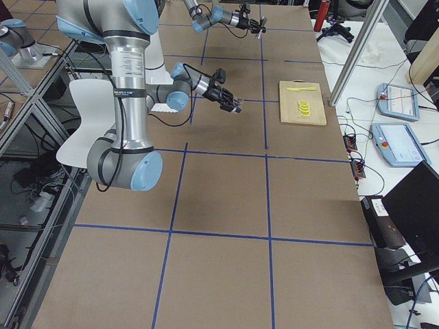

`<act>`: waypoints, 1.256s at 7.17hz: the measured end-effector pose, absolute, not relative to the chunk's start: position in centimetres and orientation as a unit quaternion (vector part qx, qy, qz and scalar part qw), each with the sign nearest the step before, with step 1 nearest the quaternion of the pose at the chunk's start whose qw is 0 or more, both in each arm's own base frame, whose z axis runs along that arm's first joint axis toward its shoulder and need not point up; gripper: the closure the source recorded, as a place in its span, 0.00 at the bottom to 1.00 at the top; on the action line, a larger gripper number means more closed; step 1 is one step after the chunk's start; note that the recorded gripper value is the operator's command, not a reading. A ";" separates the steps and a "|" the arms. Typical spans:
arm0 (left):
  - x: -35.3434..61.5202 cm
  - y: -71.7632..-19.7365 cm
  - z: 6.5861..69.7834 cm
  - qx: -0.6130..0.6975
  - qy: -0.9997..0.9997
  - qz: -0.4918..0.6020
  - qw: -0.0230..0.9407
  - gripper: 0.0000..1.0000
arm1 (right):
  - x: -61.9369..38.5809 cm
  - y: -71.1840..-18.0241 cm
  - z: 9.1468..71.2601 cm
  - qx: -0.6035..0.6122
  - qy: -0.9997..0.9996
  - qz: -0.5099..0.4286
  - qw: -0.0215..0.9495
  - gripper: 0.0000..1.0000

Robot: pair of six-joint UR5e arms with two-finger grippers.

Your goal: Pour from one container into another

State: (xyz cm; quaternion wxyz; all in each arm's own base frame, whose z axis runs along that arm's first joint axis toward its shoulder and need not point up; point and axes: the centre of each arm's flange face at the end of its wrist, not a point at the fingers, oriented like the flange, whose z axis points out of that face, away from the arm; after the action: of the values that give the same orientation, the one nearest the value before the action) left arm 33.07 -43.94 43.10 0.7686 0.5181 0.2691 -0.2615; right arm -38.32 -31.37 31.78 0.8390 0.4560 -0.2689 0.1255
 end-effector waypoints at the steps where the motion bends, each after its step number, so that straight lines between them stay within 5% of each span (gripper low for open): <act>1: 32.8 -44.2 44.0 0.503 0.256 -0.279 0.777 1.00 | -37.9 -31.7 32.7 0.443 -0.269 0.132 0.845 1.00; 9: 33.7 -43.1 49.8 0.407 0.174 -0.455 0.773 1.00 | -36.9 -31.9 37.2 0.396 -0.238 0.200 0.864 1.00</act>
State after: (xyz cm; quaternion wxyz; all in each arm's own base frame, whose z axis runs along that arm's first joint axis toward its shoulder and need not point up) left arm 33.73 -43.08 49.81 0.7730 0.4067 0.1737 -0.4549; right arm -36.95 -31.89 37.15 0.8640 0.3957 -0.2382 0.2003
